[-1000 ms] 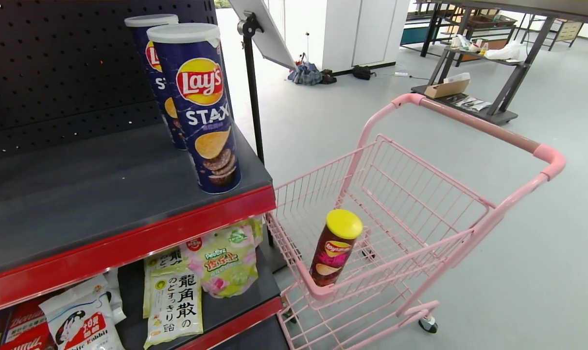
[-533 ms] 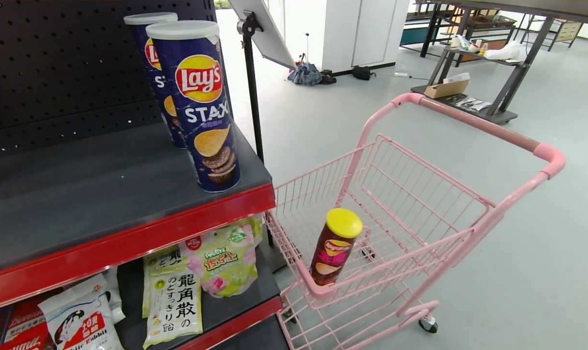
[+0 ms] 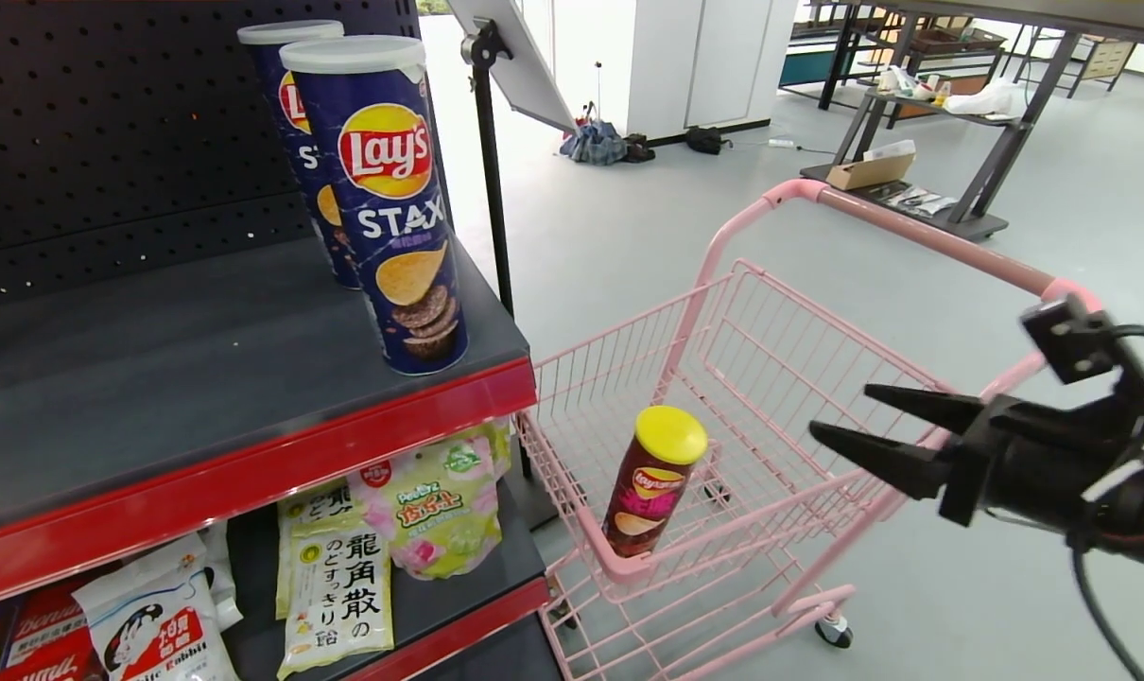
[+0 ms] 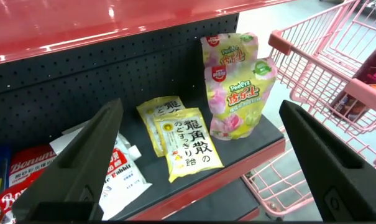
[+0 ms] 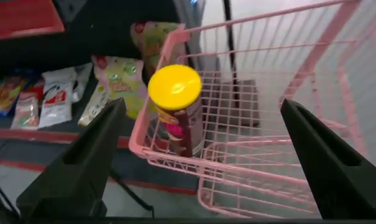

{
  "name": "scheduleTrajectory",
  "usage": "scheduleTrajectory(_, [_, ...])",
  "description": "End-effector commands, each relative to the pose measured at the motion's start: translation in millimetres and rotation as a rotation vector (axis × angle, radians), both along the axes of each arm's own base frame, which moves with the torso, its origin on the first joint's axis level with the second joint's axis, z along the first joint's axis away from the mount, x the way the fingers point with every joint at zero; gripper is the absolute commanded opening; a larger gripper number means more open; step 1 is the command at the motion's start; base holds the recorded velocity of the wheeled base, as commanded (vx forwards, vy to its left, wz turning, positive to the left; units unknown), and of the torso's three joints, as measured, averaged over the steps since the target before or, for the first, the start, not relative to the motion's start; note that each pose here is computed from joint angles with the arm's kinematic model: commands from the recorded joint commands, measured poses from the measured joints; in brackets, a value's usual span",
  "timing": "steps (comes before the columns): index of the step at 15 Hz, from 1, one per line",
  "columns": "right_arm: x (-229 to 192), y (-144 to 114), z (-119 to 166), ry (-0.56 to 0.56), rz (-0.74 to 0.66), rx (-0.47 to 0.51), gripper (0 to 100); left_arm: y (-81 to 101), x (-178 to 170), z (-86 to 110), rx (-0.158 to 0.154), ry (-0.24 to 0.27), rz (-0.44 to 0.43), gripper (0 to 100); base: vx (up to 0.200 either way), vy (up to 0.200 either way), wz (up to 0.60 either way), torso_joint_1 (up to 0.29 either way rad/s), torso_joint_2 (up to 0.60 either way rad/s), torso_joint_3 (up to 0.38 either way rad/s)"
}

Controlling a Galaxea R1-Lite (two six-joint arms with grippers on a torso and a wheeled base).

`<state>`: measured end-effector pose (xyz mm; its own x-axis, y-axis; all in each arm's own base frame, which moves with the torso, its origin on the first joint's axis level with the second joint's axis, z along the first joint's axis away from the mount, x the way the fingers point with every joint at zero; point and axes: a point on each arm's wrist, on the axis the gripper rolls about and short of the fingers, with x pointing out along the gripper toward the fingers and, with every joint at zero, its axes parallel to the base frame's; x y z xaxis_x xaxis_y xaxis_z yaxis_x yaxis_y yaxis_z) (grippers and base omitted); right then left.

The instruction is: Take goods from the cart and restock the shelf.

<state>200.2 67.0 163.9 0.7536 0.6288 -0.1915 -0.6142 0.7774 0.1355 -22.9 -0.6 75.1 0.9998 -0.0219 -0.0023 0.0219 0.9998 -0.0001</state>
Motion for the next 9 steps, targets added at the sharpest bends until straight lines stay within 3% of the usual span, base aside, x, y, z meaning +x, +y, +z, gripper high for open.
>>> scheduleTrajectory(1, [29.2, 31.5, -60.6, 0.177, 0.125, -0.044, 100, 0.0, 0.1, 0.0, 0.000, 0.001, 0.000, 100, 0.000, 0.000, 0.00, 0.000, 0.00, 0.000])
scheduleTrajectory(9, [42.8, 58.1, -73.6, 0.199, 0.230, -0.047, 100, 0.0, 0.1, 0.0, 0.000, 0.001, 0.002, 100, 0.000, 0.000, 0.00, 0.000, 0.00, 0.000])
